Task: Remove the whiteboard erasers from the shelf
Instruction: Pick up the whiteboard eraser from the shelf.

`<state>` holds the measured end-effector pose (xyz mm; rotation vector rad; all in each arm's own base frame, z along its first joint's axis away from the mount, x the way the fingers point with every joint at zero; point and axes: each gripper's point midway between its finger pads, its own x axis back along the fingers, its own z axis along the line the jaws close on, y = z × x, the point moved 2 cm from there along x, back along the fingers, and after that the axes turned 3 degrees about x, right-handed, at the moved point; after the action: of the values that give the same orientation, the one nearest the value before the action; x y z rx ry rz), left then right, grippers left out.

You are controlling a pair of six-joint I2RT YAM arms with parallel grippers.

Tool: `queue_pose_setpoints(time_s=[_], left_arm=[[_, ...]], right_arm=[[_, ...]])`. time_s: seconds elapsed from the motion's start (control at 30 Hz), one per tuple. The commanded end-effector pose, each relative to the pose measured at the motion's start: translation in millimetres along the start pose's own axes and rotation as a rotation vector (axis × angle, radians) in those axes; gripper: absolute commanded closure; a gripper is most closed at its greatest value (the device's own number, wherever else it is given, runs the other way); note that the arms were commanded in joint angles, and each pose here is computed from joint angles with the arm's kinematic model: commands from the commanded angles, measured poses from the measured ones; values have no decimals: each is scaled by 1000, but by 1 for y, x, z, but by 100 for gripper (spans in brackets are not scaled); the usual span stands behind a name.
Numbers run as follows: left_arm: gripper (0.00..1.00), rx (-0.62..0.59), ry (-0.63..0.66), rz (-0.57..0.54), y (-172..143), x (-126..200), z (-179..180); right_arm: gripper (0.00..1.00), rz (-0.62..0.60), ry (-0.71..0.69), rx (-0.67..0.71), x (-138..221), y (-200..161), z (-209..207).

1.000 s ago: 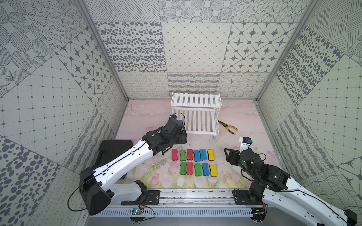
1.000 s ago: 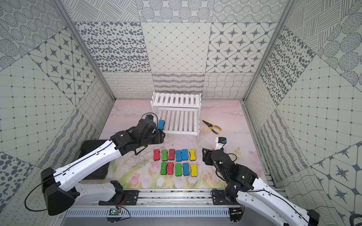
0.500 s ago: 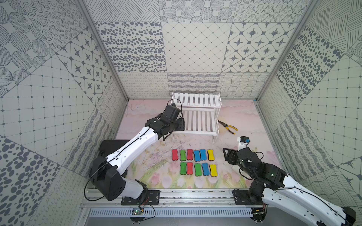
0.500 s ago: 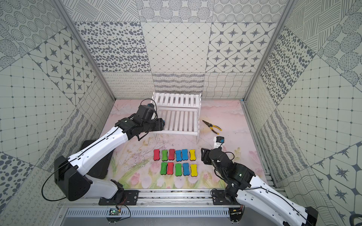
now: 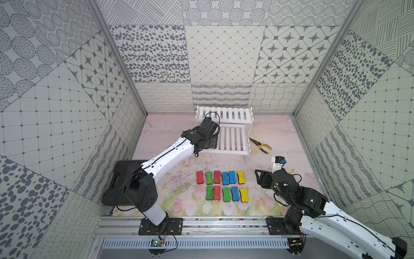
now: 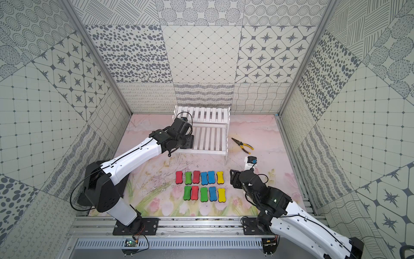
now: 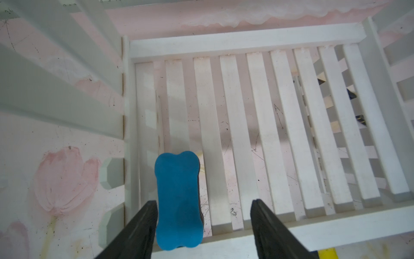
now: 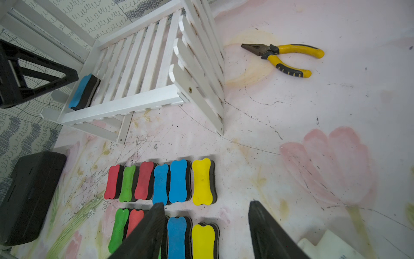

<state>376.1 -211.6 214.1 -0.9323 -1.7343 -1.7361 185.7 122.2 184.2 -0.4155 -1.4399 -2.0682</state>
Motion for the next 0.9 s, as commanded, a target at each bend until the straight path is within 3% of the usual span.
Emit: queue_pose_setpoints(time_s=[0.0, 0.43, 0.67, 0.77, 0.87], left_arm=[[30, -57, 124, 0, -2, 0, 15], [39, -42, 128, 82, -18, -23, 13], [52, -35, 133, 110, -25, -30, 14], [51, -29, 131, 107, -24, -28, 13], [40, -16, 115, 87, -19, -21, 11]], right_arm=[[36, -46, 36, -22, 5, 13, 7], [36, -62, 37, -29, 8, 14, 4], [36, -61, 38, -31, 7, 13, 3], [36, -63, 39, -33, 8, 13, 2], [36, -63, 38, -33, 8, 13, 2]])
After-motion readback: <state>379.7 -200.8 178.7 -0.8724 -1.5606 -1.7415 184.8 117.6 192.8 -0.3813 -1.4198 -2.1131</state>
